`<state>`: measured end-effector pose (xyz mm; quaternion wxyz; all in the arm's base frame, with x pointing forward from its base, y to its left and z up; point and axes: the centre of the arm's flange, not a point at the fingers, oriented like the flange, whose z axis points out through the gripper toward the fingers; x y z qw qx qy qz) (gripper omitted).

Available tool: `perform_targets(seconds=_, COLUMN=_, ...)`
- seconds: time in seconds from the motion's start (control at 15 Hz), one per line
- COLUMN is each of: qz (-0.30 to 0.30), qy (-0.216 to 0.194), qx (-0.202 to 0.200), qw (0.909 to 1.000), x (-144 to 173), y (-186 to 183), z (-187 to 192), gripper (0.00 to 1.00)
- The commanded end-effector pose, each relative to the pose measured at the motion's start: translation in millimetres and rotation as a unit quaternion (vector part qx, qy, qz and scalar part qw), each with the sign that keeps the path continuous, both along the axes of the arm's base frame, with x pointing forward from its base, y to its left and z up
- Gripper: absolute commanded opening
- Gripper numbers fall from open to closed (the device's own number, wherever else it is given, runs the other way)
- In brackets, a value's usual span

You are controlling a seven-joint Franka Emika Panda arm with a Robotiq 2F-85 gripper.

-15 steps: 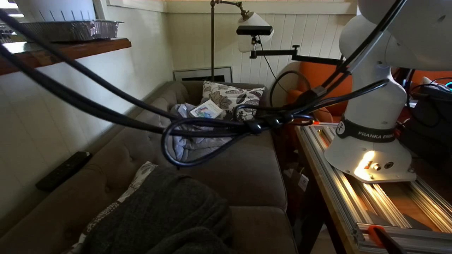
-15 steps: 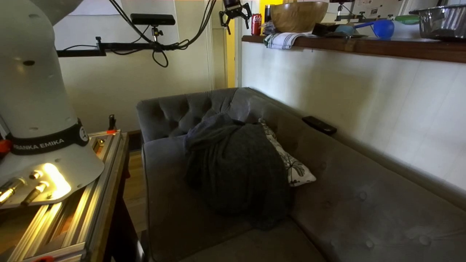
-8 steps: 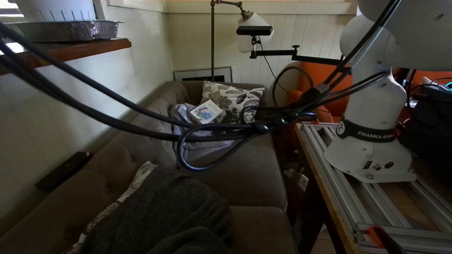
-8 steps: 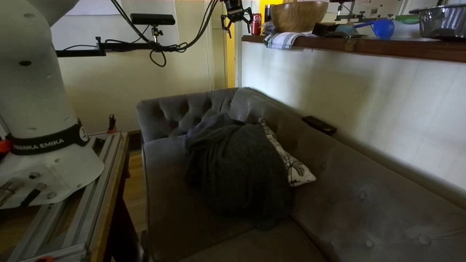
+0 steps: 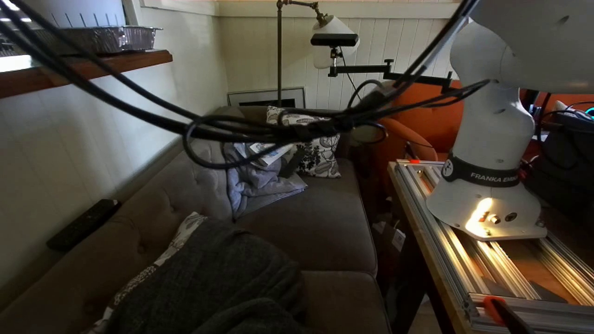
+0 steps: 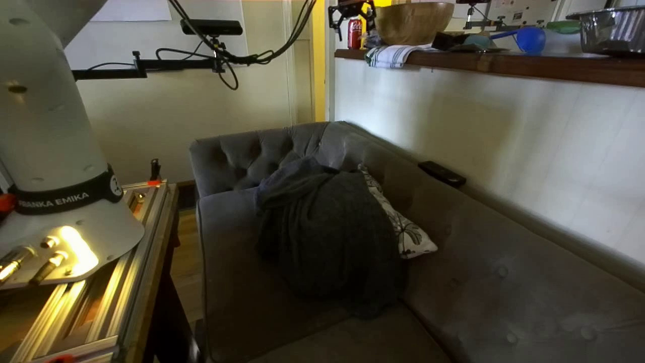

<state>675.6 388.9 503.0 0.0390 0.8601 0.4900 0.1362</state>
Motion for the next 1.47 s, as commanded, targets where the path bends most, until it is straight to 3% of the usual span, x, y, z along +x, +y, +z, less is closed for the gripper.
perform_targets(seconds=0.0, qz=-0.052, qy=0.021, qx=0.087, qw=0.9947, x=-15.3, y=-93.0, z=-6.7, gripper=1.0)
perform_targets(seconds=0.2, qz=-0.108, qy=0.036, qx=0.152, qw=0.9818, x=-11.3, y=-135.2, z=-22.9, gripper=1.0)
perform_targets(seconds=0.4, qz=-0.166, qy=0.057, qx=0.208, qw=0.9623, x=-9.7, y=-155.1, z=-45.7, gripper=1.0)
perform_targets(seconds=0.53, qz=-0.221, qy=0.056, qx=0.223, qw=0.9478, x=-10.8, y=-164.2, z=-62.6, gripper=1.0)
perform_targets(seconds=0.6, qz=-0.251, qy=0.048, qx=0.21, qw=0.9437, x=-12.3, y=-168.4, z=-70.2, gripper=1.0)
perform_targets(seconds=0.67, qz=-0.204, qy=0.051, qx=0.207, qw=0.9554, x=52.6, y=-151.2, z=-50.0, gripper=1.0)
perform_targets(seconds=0.8, qz=-0.233, qy=0.051, qx=0.206, qw=0.9491, x=49.0, y=-156.9, z=-63.9, gripper=1.0)
perform_targets(seconds=1.13, qz=-0.26, qy=0.038, qx=0.197, qw=0.9447, x=47.8, y=-167.4, z=-57.5, gripper=1.0)
perform_targets(seconds=1.4, qz=-0.349, qy=0.068, qx=0.262, qw=0.897, x=33.3, y=-262.0, z=-106.6, gripper=1.0)
